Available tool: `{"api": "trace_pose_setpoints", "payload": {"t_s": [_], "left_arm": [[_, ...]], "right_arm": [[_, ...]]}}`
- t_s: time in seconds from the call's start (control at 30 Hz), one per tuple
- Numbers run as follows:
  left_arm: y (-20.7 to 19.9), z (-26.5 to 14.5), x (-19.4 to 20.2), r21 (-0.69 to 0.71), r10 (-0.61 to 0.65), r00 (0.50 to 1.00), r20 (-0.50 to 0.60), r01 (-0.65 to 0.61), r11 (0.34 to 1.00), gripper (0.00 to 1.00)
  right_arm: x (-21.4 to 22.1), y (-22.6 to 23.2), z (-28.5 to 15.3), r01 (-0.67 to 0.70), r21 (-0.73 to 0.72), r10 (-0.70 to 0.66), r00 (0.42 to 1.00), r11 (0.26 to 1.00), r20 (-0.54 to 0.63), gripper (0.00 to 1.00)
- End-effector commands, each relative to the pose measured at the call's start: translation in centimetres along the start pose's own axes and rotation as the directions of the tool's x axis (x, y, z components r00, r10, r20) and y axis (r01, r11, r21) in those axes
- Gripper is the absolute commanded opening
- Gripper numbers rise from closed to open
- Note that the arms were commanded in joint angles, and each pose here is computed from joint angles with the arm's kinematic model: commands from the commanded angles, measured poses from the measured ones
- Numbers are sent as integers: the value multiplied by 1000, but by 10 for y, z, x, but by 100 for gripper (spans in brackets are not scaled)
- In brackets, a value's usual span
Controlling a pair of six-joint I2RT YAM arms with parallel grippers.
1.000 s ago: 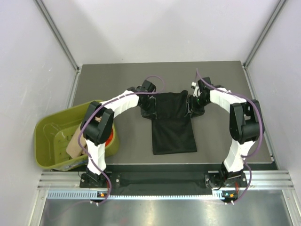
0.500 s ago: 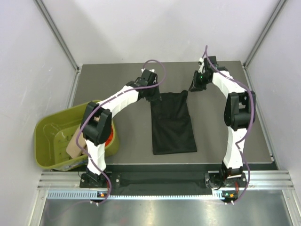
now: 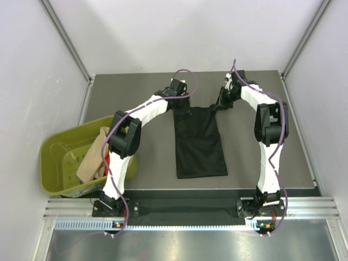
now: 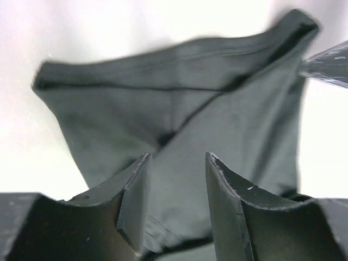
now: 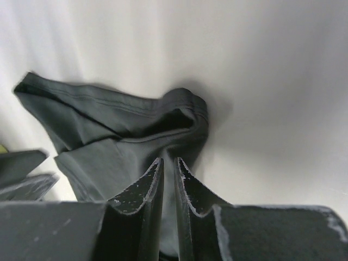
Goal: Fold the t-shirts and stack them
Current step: Fold the tshirt
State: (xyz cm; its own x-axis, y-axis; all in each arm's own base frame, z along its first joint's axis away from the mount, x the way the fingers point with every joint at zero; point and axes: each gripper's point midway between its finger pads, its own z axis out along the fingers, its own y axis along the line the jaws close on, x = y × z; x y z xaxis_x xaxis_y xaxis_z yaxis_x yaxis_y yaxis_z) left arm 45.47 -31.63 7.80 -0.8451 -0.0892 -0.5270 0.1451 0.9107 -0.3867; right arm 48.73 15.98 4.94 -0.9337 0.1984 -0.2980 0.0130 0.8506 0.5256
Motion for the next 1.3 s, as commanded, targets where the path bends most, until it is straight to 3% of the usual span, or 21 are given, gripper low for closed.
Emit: {"api": "trace_pose_setpoints", "payload": {"t_s": [0.0, 0.27, 0.57, 0.93, 1.27], "left_arm": [[14, 7, -2, -13, 97, 994, -46, -97, 995, 48], [21, 17, 2, -25, 110, 992, -63, -112, 993, 47], [3, 16, -15, 33, 63, 998, -1, -63, 997, 43], [9, 18, -5, 13, 54, 998, -32, -54, 998, 42], [11, 5, -6, -17, 27, 998, -48, -28, 999, 43]], "right_arm": [[-29, 28, -8, 52, -69, -46, 995, 996, 83, 14], [-24, 27, 1, 41, -83, -35, 997, 996, 67, 14], [-25, 33, 15, 24, -116, -17, 998, 993, 58, 13], [-25, 39, 35, 4, -133, 3, 999, 991, 51, 12], [-34, 27, 37, 25, -79, -20, 998, 997, 64, 20]]}}
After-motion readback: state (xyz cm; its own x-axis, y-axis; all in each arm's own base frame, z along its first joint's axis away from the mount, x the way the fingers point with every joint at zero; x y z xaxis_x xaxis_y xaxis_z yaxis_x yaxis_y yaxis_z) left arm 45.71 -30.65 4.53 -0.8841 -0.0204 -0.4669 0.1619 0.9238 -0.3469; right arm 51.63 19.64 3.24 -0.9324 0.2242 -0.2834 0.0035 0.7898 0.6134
